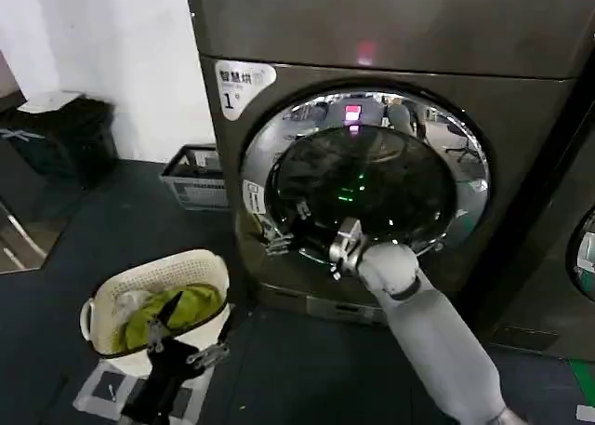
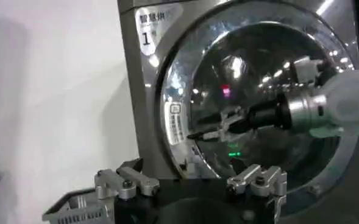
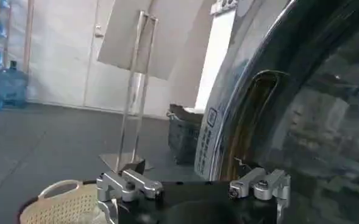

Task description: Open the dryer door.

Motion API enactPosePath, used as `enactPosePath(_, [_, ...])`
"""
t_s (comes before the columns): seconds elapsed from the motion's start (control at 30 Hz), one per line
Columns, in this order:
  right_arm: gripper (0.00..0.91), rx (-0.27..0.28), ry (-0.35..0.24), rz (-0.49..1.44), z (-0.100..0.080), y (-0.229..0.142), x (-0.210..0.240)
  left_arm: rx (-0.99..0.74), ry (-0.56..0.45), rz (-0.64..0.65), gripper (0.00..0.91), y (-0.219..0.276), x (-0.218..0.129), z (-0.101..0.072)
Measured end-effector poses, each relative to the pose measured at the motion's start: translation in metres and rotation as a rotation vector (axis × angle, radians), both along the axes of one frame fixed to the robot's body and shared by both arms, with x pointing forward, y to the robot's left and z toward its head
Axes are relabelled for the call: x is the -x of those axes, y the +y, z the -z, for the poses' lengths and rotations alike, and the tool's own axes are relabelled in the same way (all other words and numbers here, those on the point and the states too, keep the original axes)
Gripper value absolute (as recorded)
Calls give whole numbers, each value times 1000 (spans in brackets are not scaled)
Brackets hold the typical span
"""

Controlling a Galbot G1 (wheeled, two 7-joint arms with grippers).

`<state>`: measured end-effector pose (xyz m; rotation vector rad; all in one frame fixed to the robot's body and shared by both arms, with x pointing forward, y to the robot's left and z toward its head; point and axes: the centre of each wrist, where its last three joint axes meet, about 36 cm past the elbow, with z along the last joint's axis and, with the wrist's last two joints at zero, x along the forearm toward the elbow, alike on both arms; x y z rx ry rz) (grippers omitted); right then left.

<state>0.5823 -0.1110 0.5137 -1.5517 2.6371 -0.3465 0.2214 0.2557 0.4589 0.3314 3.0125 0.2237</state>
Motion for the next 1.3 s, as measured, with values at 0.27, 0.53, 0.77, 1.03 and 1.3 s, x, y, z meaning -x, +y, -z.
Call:
enactPosePath(0.27, [907,-15,20,-11,0,3,-6,-12,15,-2,907,-1,0,-2])
enactPosePath(0.53, [907,-74,75,-87,3,9,-5,54,113,-11,907,1,-7,-12])
enactPosePath(0.77, [907,-78,93,-168,6,4,3,112,141,-9,907,6,-13,-20])
enactPosePath(1.03, [907,-127,124,-308,3,-21,17,151,144,12,907,21,-23,-17])
enactPosePath(1.3, [907,-135,142,-421,4,-50,39,163,120,42,907,44,-40,-20])
